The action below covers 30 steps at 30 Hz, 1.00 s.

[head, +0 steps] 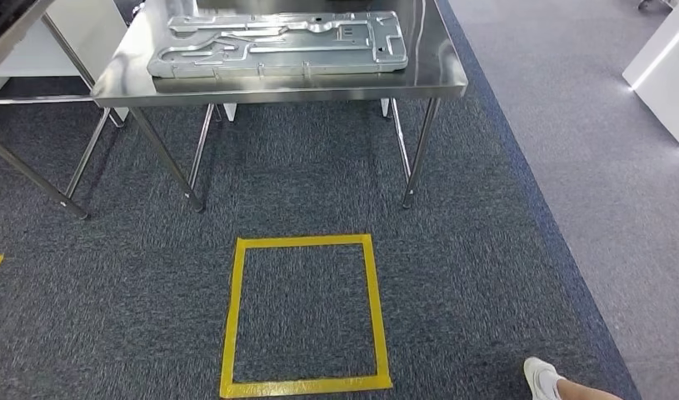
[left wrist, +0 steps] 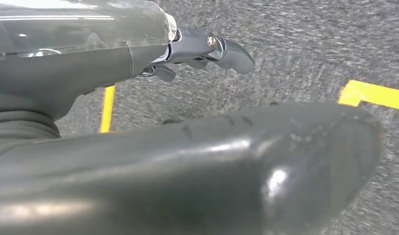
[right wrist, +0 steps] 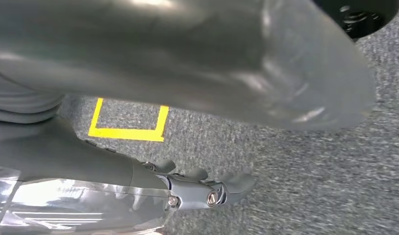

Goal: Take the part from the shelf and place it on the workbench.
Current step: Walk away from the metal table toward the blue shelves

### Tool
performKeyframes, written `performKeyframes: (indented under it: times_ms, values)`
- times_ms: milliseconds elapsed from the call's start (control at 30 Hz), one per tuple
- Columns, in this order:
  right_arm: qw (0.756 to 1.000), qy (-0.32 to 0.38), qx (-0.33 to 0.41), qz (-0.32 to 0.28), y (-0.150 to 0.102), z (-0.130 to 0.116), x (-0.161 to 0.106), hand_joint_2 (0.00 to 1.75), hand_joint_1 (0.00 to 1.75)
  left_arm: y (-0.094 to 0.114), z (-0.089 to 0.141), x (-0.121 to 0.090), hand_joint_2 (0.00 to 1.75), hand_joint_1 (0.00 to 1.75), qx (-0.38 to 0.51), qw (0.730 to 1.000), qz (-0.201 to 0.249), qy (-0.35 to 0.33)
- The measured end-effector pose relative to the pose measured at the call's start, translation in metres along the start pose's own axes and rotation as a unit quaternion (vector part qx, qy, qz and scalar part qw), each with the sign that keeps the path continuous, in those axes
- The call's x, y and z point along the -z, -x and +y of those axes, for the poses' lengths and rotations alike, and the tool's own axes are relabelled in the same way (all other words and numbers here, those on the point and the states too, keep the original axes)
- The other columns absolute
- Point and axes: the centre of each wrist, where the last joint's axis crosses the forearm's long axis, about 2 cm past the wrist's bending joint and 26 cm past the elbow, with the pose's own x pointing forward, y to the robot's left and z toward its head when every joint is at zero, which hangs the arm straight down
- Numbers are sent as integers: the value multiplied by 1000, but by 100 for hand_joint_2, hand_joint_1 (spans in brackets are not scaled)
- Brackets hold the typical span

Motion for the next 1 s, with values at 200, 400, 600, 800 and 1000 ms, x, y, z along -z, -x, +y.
performKeyframes:
  times_ms: [200, 400, 600, 800, 1000]
  values:
    - [1000, 1, 10, -6, -2, 1, 0, 0, 0, -6, 2, 2, 0, 0, 2, 1000, -12, 9]
    - [1000, -1, 15, -8, -4, 4, 0, 0, 0, -8, 4, 4, 0, 0, 5, 1000, -14, 9]
    - [1000, 2, 18, -16, -7, 5, 1, 0, 0, -8, 5, 4, 0, 0, 8, 1000, -12, 10]
    - [1000, -1, 21, -20, -8, 6, 1, 0, 0, -8, 5, 4, 0, 0, 8, 1000, -17, 10]
    - [999, -4, 22, -24, -8, 7, 1, 0, 0, -10, 5, 4, 0, 0, 12, 1000, -23, 9]
